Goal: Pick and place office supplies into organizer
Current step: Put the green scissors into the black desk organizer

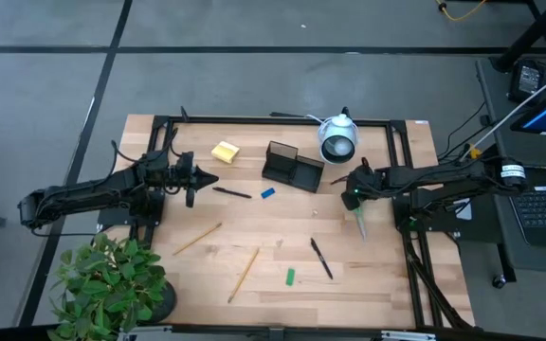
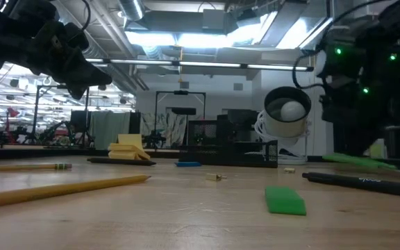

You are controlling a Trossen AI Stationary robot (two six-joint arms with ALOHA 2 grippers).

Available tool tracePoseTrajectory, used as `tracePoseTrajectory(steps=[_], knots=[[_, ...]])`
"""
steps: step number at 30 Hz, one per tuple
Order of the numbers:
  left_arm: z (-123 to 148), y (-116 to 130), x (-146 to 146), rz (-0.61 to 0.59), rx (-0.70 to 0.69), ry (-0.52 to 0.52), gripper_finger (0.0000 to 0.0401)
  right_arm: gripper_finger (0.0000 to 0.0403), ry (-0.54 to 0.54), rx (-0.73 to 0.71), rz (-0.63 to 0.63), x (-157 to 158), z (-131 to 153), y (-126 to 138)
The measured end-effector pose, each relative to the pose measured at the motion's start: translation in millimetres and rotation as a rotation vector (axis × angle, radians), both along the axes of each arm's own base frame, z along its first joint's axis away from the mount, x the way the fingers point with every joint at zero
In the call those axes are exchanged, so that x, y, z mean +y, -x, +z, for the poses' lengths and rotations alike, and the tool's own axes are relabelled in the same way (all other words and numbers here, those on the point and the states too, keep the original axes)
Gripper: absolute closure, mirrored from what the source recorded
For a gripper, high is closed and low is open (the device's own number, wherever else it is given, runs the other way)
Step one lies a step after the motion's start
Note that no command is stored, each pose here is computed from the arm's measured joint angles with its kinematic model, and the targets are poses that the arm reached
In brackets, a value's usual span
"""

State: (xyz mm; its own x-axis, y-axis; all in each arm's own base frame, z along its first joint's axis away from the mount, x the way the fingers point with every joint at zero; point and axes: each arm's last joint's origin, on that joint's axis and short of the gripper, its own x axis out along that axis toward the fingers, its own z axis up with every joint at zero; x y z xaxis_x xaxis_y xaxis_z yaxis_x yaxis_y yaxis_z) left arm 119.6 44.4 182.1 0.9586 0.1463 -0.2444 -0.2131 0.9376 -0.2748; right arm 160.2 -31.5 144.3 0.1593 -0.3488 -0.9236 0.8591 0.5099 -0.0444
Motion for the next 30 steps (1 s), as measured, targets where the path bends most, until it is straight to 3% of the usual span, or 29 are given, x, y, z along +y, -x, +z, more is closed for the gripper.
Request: tracePoseTrajectory(steps=[14, 23, 30], knots=[[2, 0, 0, 0.001, -0.017, -0.008, 0.0395, 0.0376, 0.144, -0.148, 0.203, -2, 58, -39], [2, 0, 0, 0.001, -0.018, -0.008, 0.0395, 0.0376, 0.34, -0.369, 0.388, -6, 90, -68], [2, 0, 0, 0.002, -0.018, -0.008, 0.0395, 0.0376, 0.552, -0.537, 0.531, -6, 106, -82]])
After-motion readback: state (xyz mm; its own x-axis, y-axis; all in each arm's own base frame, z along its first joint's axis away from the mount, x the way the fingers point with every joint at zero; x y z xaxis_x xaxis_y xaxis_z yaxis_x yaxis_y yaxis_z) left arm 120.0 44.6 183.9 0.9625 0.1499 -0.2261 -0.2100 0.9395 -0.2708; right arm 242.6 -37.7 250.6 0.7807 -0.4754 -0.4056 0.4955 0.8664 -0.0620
